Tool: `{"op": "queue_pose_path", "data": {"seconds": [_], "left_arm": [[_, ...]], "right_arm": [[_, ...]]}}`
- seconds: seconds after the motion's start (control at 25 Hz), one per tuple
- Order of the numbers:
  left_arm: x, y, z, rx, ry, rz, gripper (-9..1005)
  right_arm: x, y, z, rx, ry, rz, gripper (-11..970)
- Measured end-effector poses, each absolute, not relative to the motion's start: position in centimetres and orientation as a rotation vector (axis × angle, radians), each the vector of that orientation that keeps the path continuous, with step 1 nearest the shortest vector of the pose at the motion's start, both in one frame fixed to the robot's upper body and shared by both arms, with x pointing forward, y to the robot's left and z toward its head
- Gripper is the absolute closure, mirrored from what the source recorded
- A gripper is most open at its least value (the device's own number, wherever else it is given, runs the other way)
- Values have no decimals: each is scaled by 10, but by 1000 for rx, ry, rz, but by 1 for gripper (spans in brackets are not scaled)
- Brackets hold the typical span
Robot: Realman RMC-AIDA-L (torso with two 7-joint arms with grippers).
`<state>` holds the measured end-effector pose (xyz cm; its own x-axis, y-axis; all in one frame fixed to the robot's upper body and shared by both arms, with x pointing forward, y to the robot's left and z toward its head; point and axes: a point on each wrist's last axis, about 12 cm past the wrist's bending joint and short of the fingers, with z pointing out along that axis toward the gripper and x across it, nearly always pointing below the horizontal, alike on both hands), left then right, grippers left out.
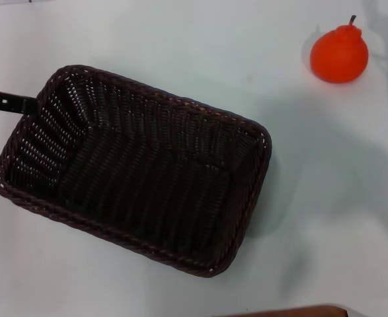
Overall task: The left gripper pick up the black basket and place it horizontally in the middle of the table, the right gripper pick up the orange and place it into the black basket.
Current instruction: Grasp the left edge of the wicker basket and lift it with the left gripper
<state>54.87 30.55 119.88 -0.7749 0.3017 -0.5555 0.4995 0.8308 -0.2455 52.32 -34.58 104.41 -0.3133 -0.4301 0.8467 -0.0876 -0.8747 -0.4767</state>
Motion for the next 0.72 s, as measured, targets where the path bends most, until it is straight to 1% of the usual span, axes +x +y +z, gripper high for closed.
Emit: {"op": "queue_pose_path", "data": {"seconds": [0.2, 0.52, 0.68, 0.72], "left_arm": [[552, 297, 1196, 598, 2526, -533, 109], [558, 288, 1179, 615, 2562, -574, 110], [563, 280, 1171, 622, 2595, -538, 111], [565, 279, 1168, 619, 2612, -522, 124]], "right_arm": [[523, -347, 1042, -1706, 675, -2280, 151], [526, -347, 1040, -1735, 688, -2258, 151], [527, -348, 1040, -1735, 700, -2258, 150], [527, -348, 1040, -1735, 701, -2259, 150]]}}
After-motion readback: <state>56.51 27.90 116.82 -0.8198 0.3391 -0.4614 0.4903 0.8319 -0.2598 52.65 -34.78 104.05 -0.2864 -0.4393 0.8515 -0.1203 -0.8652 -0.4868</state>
